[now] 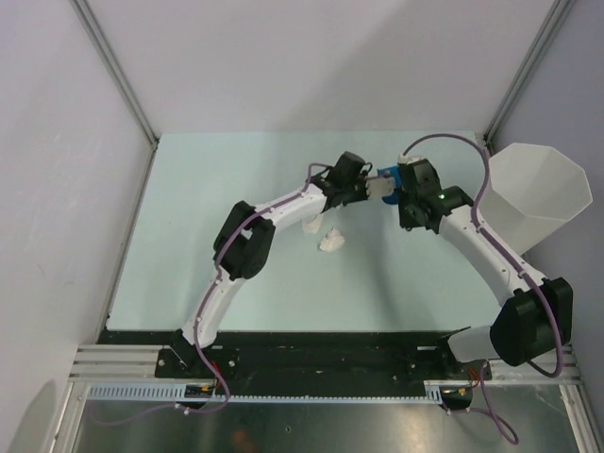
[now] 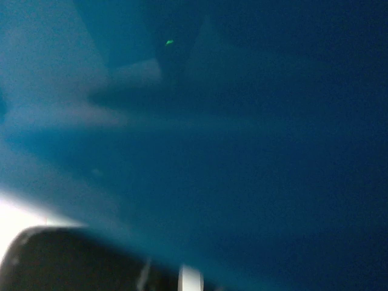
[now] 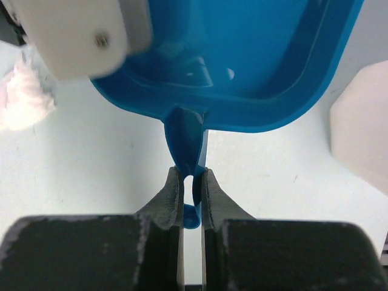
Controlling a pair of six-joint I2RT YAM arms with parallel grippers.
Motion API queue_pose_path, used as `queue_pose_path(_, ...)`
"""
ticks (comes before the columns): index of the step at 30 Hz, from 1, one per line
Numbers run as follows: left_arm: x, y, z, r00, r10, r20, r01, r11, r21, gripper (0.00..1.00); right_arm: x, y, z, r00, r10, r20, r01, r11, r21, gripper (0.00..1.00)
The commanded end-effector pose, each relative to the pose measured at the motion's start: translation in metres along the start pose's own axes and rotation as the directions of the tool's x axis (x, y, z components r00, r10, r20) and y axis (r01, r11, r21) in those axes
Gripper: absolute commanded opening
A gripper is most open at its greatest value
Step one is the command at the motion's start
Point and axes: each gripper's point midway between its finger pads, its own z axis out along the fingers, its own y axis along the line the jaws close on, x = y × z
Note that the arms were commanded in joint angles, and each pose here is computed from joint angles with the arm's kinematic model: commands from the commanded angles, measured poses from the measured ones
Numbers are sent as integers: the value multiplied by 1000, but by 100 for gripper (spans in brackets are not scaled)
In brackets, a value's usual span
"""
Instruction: Sweep away the paper scraps from the table
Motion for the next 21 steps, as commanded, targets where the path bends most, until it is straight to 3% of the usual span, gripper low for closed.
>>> queue_pose_path(1, -13, -29, -52, 996, 80, 42, -84, 992, 96, 0, 25, 21, -13, 998, -35, -55, 35, 999, -9, 0)
queue_pose_path(6, 21, -77, -95, 999, 33, -24, -27, 976, 215, 0, 62, 26, -25, 993, -4, -117, -3, 999, -54, 0)
queue_pose_path(9, 32, -77, -117, 997, 6, -81, 10, 980, 197, 0, 76, 34, -26, 992, 13, -123, -24, 996, -90, 0)
queue_pose_path(15, 26, -32, -151, 980, -179, -88, 186, 979, 78, 0, 105, 73, -23, 961, -45, -274, -26, 967, -252, 0)
queue_pose_path(21, 21, 24, -194, 941, -339, -21, 338, 940, -40, 0, 144, 75, -42, 902, -100, -421, -4, 971, -237, 0)
